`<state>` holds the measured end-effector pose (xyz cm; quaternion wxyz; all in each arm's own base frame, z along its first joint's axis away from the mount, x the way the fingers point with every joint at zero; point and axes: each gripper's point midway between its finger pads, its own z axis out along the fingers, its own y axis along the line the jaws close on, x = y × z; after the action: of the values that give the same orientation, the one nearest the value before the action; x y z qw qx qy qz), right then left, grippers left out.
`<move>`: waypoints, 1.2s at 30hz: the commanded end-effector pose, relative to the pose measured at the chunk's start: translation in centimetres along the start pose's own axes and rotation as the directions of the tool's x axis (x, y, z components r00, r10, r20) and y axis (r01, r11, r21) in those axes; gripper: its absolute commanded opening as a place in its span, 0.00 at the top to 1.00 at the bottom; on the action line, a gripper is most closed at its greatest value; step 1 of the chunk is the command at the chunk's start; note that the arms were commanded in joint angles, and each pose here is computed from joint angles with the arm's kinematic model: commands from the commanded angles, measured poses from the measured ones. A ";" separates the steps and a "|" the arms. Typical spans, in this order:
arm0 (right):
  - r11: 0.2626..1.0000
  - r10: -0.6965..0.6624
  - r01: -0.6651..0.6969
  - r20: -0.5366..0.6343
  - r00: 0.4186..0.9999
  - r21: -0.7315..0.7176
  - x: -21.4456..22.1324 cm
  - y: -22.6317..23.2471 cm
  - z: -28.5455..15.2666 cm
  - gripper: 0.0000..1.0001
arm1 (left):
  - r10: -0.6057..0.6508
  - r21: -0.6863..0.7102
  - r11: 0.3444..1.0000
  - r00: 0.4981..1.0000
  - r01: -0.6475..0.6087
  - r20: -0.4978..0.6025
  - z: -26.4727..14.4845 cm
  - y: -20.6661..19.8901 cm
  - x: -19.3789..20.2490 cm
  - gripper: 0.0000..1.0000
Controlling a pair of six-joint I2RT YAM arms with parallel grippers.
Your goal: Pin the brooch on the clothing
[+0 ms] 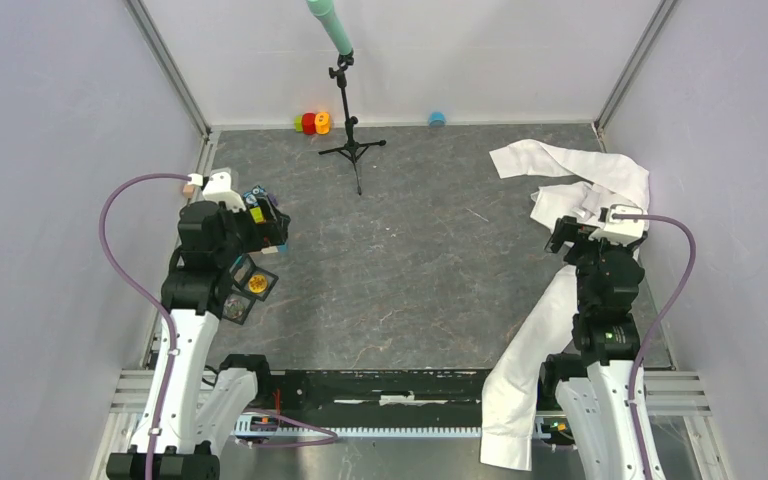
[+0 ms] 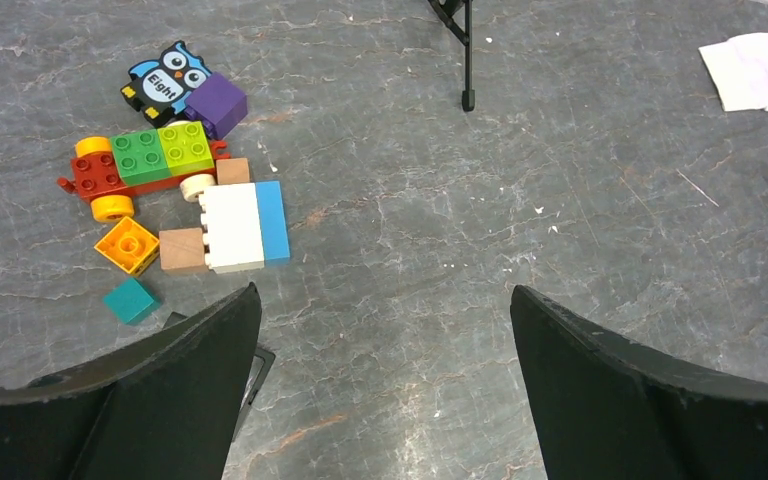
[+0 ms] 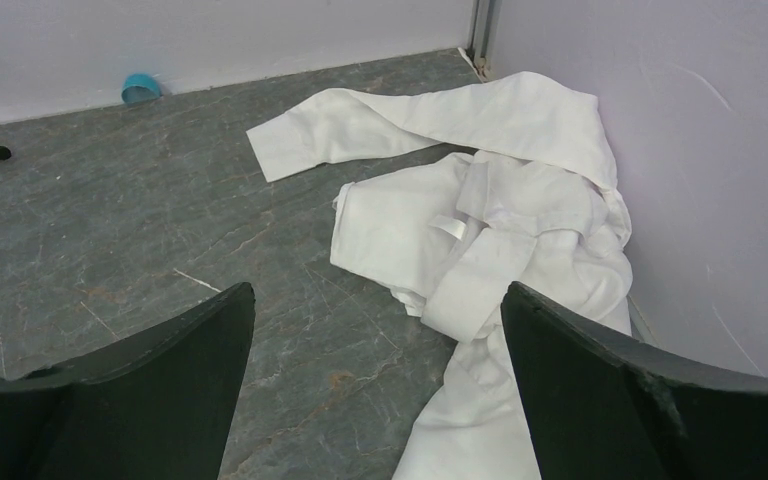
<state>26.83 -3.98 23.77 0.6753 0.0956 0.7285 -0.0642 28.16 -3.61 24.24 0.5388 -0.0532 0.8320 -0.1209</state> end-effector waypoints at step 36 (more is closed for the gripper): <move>0.944 0.073 0.005 -0.225 0.972 0.331 9.4 -5.1 7.7 0.10 | -0.083 0.036 0.995 0.985 0.090 -0.152 3.7 -1.6 0.3 0.00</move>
<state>29.58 -9.07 10.26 0.5177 0.2118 0.8121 -0.1664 31.37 -5.71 22.68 0.4681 -0.0815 0.8614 -0.1795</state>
